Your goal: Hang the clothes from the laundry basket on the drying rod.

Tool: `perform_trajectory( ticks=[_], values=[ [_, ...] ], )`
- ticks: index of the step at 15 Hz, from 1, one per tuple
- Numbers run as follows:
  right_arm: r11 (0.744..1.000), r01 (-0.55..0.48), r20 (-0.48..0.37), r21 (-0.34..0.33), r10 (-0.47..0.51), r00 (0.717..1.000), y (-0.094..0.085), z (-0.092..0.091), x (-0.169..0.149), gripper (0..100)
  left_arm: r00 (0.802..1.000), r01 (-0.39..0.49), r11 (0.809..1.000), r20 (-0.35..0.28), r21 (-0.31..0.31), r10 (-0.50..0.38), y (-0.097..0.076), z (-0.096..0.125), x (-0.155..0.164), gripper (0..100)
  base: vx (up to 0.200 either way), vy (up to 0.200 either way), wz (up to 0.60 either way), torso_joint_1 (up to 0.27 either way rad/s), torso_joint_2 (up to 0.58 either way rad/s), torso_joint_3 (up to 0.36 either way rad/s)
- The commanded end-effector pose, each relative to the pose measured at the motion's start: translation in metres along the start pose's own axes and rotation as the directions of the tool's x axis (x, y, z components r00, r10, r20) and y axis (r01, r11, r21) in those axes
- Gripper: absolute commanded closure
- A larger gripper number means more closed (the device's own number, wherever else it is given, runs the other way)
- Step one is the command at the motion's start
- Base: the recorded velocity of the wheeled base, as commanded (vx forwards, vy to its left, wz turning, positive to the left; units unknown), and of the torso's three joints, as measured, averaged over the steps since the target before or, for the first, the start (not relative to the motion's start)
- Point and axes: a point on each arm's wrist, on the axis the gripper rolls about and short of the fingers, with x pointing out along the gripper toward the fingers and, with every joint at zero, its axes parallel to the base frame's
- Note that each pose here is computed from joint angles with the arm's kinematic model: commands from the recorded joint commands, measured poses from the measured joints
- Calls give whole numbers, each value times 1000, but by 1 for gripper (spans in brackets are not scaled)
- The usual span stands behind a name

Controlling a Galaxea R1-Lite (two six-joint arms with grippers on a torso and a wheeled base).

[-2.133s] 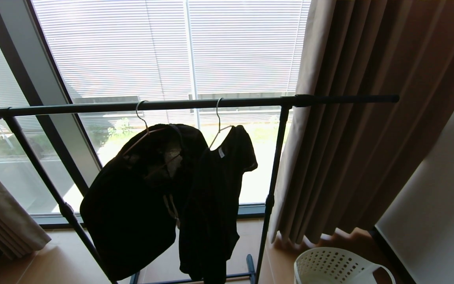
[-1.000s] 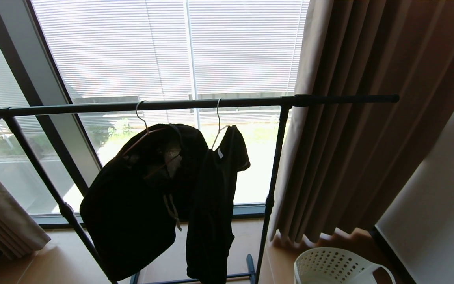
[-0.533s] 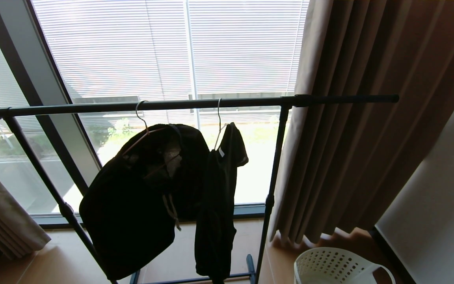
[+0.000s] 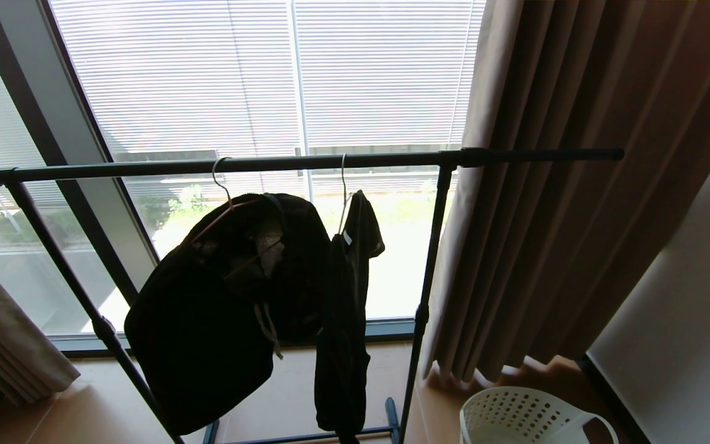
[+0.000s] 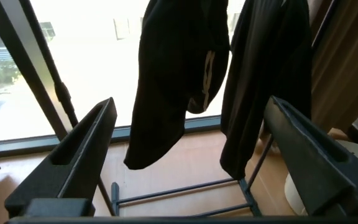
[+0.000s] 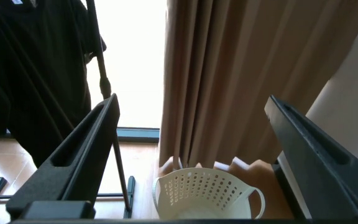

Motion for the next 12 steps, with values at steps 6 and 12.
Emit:
perform_trajectory(
  ticks=[6, 12],
  values=[
    [1000, 2, 1, -3, -2, 1000, 0, 0, 0, 0, 1000, -24, 997, -3, 67, 24, 0, 0, 0, 0, 0, 0, 0, 0, 0, 0],
    [1000, -1, 0, -7, 1, 1000, 0, 0, 0, 0, 997, 76, 997, -13, -1, -76, -2, 0, -1, 0, 0, 0, 0, 0, 0, 0]
  ],
)
